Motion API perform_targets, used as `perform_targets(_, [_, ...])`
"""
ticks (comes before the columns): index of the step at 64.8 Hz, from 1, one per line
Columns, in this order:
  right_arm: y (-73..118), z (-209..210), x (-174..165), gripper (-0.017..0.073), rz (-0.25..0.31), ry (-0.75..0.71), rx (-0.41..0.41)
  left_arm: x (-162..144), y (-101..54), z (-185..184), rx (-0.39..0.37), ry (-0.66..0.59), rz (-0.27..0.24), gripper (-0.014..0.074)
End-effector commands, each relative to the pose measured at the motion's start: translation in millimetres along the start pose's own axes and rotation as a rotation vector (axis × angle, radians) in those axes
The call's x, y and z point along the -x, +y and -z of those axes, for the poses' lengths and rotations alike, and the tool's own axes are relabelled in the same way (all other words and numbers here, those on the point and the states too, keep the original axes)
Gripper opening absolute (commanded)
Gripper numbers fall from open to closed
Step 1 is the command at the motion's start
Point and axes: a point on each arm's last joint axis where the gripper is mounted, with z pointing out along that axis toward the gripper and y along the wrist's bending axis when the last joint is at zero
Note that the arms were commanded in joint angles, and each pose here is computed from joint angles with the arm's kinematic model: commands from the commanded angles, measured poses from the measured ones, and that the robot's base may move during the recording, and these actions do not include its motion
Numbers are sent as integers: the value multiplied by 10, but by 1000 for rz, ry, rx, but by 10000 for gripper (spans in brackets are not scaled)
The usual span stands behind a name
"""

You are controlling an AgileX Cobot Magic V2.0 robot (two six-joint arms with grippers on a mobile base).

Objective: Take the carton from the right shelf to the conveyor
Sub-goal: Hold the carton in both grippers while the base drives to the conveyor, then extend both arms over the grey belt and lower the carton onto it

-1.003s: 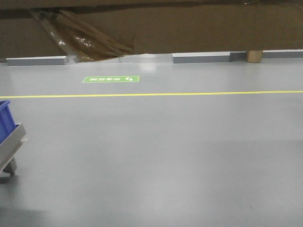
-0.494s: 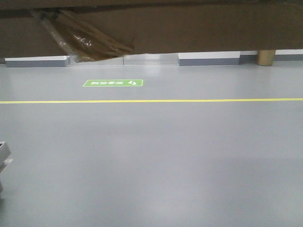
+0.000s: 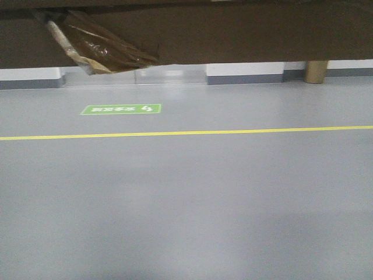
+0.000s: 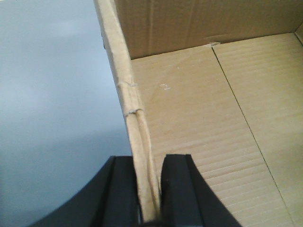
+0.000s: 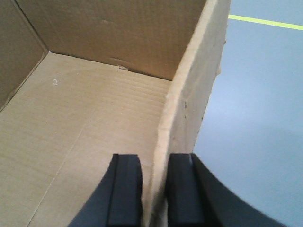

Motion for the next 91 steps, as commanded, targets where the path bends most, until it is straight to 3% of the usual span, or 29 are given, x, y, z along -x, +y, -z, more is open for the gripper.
perform_targets(1, [53,94,59,-66,18,-70,36,46,-9,30,-12,-56,-19,-19])
perform_targets(46, [53,94,59,-66,18,-70,36,51,2,30,0,-61,-24,-19])
perform_targets(91, [53,94,59,-66,18,-70,36,128,170,61,191,-139,-115,-19])
